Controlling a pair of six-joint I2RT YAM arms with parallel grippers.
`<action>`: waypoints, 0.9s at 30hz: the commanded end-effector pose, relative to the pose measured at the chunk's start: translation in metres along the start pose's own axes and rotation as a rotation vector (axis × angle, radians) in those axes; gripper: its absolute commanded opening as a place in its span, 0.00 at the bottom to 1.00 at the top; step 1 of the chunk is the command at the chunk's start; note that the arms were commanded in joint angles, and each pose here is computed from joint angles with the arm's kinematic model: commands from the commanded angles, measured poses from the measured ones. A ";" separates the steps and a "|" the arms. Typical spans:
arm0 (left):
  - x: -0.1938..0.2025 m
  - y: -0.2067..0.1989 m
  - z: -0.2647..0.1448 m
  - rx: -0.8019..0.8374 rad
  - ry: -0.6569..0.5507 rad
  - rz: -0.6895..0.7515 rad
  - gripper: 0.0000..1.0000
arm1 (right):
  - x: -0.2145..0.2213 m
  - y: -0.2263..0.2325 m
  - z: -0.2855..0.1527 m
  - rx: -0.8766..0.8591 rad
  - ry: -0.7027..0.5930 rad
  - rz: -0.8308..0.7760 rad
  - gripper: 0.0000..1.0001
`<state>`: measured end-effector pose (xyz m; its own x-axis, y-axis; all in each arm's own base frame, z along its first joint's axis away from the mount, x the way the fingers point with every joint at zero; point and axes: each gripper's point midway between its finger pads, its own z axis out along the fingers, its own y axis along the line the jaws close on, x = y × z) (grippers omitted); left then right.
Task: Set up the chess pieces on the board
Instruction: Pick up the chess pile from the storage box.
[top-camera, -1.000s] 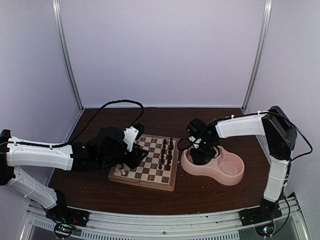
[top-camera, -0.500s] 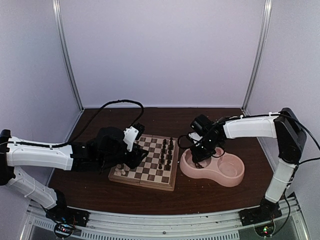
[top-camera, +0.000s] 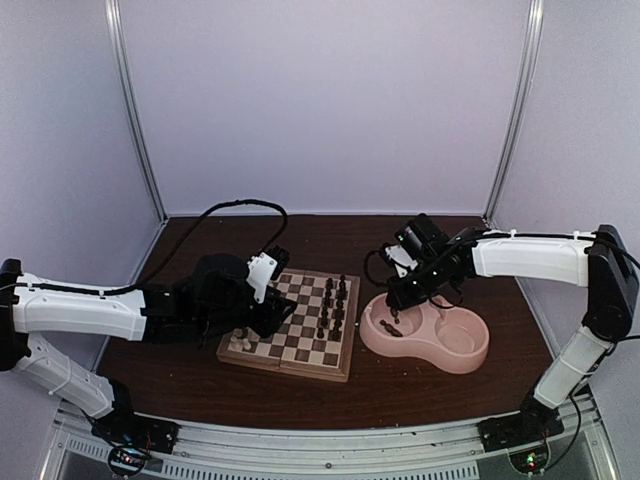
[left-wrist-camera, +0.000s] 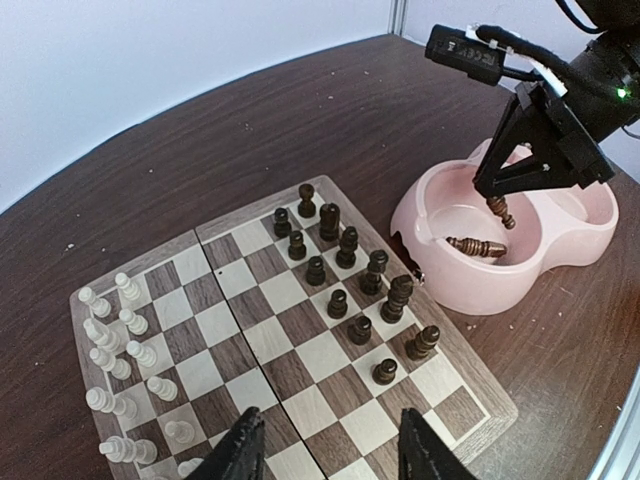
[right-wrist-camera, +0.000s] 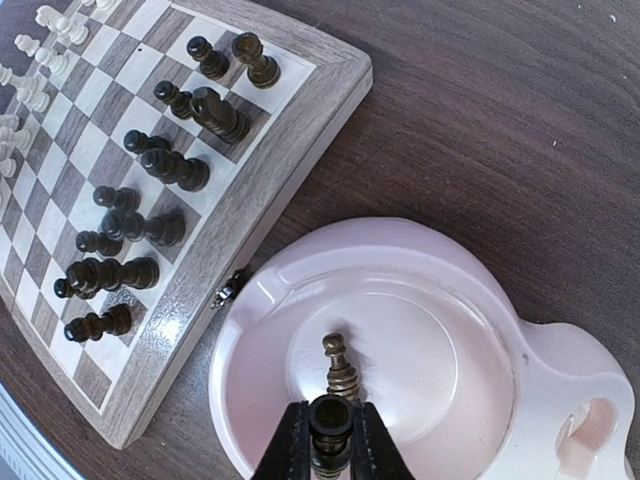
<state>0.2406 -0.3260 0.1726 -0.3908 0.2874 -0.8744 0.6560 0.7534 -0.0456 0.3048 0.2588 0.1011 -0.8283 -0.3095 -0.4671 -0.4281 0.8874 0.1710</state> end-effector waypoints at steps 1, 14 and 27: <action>-0.010 0.000 -0.003 0.007 -0.031 -0.002 0.46 | -0.006 -0.006 -0.008 0.030 -0.053 -0.001 0.09; -0.015 -0.038 -0.012 0.238 -0.082 0.004 0.49 | -0.027 0.020 -0.056 -0.164 -0.330 0.028 0.08; -0.023 -0.061 -0.034 0.390 -0.215 0.061 0.50 | -0.053 0.085 -0.098 -0.606 -0.503 0.139 0.01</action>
<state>0.1943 -0.3501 0.1848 -0.3124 0.2412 -0.9188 0.8467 0.5093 -0.1542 0.2801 0.2946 0.1860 -0.7101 -0.0007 -0.7041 -0.5281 0.6620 0.5319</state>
